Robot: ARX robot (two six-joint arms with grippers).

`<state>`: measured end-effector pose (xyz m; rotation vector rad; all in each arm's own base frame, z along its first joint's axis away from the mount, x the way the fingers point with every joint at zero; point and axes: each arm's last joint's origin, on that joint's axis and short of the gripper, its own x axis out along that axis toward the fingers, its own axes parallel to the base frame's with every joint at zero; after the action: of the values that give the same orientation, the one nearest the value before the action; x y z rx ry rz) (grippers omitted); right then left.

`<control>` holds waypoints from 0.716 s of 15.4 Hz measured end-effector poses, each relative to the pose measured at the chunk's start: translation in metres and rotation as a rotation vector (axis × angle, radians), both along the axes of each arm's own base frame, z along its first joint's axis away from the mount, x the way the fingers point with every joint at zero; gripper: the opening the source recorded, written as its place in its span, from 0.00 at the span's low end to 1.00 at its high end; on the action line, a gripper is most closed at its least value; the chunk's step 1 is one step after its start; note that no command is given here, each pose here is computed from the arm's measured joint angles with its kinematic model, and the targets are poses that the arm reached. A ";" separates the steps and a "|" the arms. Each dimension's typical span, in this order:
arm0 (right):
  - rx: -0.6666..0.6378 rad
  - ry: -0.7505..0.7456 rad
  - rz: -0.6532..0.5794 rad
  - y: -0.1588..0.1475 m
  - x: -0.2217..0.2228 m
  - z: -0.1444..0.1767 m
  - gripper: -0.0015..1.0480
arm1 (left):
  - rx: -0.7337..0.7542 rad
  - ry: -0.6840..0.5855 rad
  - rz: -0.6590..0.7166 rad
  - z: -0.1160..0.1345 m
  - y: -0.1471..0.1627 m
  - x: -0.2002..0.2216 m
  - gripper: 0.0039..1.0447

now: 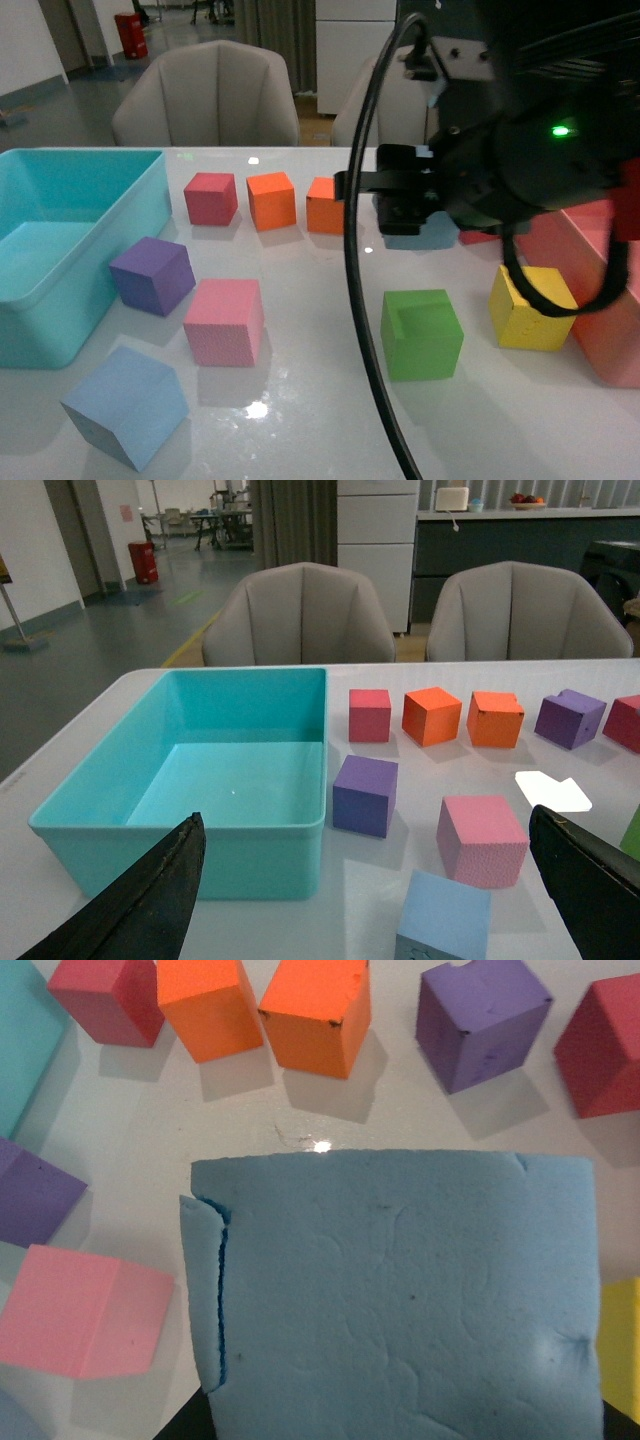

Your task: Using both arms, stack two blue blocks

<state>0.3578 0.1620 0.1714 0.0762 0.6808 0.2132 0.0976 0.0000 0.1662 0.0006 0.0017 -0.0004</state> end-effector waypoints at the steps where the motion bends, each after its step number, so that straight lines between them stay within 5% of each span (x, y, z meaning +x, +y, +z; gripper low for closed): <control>1: -0.001 0.020 0.014 0.009 0.013 -0.006 0.42 | 0.000 0.000 0.000 0.000 0.000 0.000 0.94; 11: -0.032 0.207 0.062 0.073 0.086 -0.077 0.42 | 0.000 0.000 0.000 0.000 0.000 0.000 0.94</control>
<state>0.4435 0.2351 0.0948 0.0472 0.8934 0.2559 0.0976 0.0000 0.1662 0.0006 0.0017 0.0000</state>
